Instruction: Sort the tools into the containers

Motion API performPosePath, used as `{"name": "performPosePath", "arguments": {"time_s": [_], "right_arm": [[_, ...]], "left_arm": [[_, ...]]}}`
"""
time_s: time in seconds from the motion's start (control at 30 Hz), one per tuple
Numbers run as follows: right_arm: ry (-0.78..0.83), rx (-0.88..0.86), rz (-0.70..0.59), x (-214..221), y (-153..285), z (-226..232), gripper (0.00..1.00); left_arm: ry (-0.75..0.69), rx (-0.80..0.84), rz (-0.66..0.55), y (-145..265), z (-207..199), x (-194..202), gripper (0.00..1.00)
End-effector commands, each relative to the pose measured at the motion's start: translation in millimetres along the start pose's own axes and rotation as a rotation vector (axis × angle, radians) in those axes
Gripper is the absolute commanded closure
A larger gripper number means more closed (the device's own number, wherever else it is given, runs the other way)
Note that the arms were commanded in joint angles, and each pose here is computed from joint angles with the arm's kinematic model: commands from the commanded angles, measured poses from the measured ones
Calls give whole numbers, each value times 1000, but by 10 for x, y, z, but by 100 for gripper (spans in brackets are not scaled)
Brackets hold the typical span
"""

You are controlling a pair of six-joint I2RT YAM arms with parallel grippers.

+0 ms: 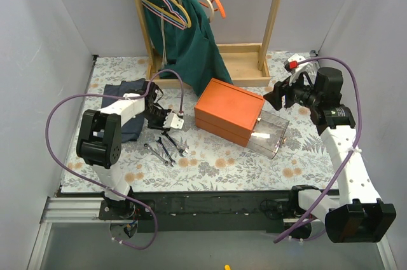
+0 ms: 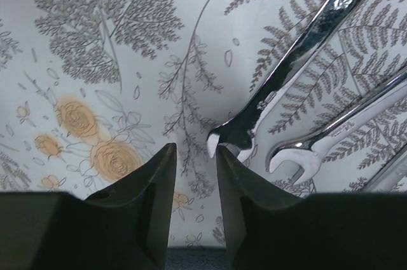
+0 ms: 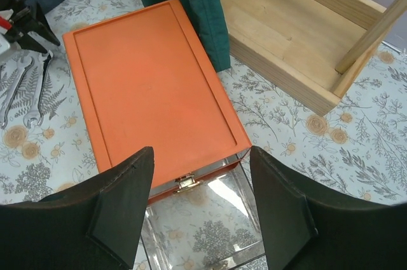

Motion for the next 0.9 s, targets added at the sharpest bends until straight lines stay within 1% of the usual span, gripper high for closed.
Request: {"name": "performPosePath", "arguments": {"time_s": [0.0, 0.13, 0.23, 0.47, 0.5, 0.57, 0.6, 0.7, 0.73, 0.8, 0.83, 0.87], "right_arm": [[0, 13, -38, -131, -28, -35, 30], [8, 28, -43, -166, -17, -59, 30], [20, -9, -42, -169, -46, 29, 31], [66, -86, 1, -77, -122, 263, 31], [73, -96, 3, -78, -126, 300, 32], [90, -136, 13, -75, -164, 422, 31], [102, -151, 14, -81, -180, 469, 31], [141, -226, 34, -69, -291, 707, 31], [155, -274, 50, -44, -365, 859, 32], [178, -305, 73, 3, -442, 996, 31], [191, -351, 98, 66, -510, 1153, 31], [200, -358, 107, 63, -537, 1203, 31]], "left_arm": [[-61, 18, -11, -93, -96, -83, 70], [-104, 14, 6, -180, -147, -82, 71], [-104, 47, 13, -263, -211, -65, 73], [-130, 161, -3, -268, -531, -112, 89], [-120, 168, -6, -269, -558, -121, 94], [-91, 165, -13, -253, -547, -145, 99], [-52, 160, -13, -248, -538, -150, 100], [13, 131, -17, -183, -455, -192, 100], [28, 117, -24, -159, -423, -207, 100], [59, 111, -58, -142, -407, -287, 100], [95, 113, -68, -134, -399, -310, 100], [122, 108, -76, -96, -347, -344, 100]]}}
Point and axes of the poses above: each gripper's point midway between its finger pads, its own y axis back along the fingers, its own z axis along the line the jaws close on, x = y × z, the point moved 1 cm from there along y, back along the fingers, and after that the axes turned 4 degrees about -y, right-handed, at the moved point
